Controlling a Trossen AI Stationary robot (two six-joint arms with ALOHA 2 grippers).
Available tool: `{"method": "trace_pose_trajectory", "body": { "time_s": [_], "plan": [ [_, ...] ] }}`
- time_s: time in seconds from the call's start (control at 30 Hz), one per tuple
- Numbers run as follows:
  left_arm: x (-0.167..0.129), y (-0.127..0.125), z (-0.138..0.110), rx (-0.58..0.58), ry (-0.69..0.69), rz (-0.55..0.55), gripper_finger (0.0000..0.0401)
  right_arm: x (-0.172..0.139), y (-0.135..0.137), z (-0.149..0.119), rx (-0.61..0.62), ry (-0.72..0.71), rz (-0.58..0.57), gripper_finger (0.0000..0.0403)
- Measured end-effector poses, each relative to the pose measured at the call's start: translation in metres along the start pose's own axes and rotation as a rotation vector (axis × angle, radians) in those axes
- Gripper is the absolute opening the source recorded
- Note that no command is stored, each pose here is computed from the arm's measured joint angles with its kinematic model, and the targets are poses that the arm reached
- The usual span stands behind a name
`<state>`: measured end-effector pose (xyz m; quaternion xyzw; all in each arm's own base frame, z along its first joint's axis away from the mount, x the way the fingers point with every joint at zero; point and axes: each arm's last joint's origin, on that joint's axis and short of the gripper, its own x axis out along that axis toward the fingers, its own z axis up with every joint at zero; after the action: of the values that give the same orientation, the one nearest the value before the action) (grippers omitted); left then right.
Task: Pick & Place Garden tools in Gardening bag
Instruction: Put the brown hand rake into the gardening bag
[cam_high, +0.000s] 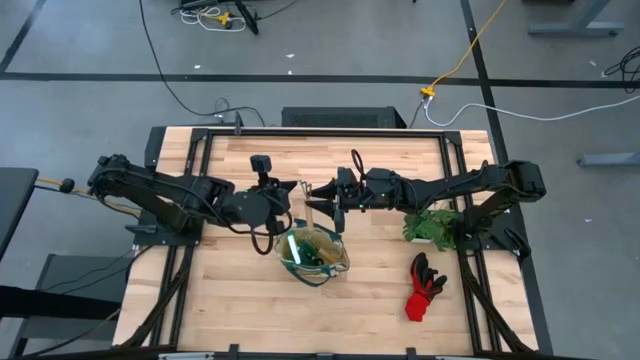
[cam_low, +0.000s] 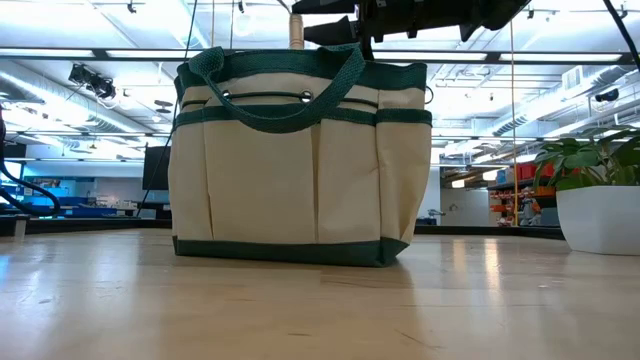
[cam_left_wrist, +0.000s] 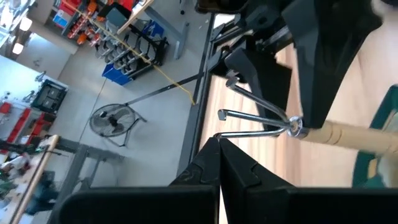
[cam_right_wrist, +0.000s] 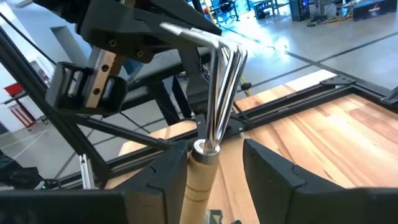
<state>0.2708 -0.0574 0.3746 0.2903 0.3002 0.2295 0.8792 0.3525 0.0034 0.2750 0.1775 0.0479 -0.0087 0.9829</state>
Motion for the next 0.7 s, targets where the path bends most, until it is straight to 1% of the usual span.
{"method": "trace_pose_trajectory", "body": {
  "time_s": [0.1,0.3,0.43,0.53,0.6,0.7],
  "plan": [
    [0.000,0.000,0.002,-0.010,-0.025,-0.027,0.0000,0.000,0.000,0.000,-0.004,0.000,0.001,0.0158],
    [0.000,0.000,0.005,-0.021,-0.049,-0.025,0.0000,0.000,0.001,0.000,-0.022,-0.009,0.005,0.0143],
    [0.000,0.000,0.006,-0.027,-0.058,-0.038,0.0000,0.007,0.001,-0.004,-0.036,-0.031,0.034,0.0113],
    [0.000,0.000,0.006,-0.027,-0.062,-0.050,0.0000,0.014,0.000,-0.011,-0.039,-0.036,0.074,0.0078],
    [0.001,-0.001,0.006,-0.023,-0.060,-0.054,0.0000,0.017,-0.002,-0.015,-0.045,-0.032,0.068,0.0050],
    [0.001,-0.001,0.006,-0.024,-0.059,-0.057,0.0000,0.018,-0.003,-0.017,-0.051,-0.030,0.064,0.0045]
  ]
}}
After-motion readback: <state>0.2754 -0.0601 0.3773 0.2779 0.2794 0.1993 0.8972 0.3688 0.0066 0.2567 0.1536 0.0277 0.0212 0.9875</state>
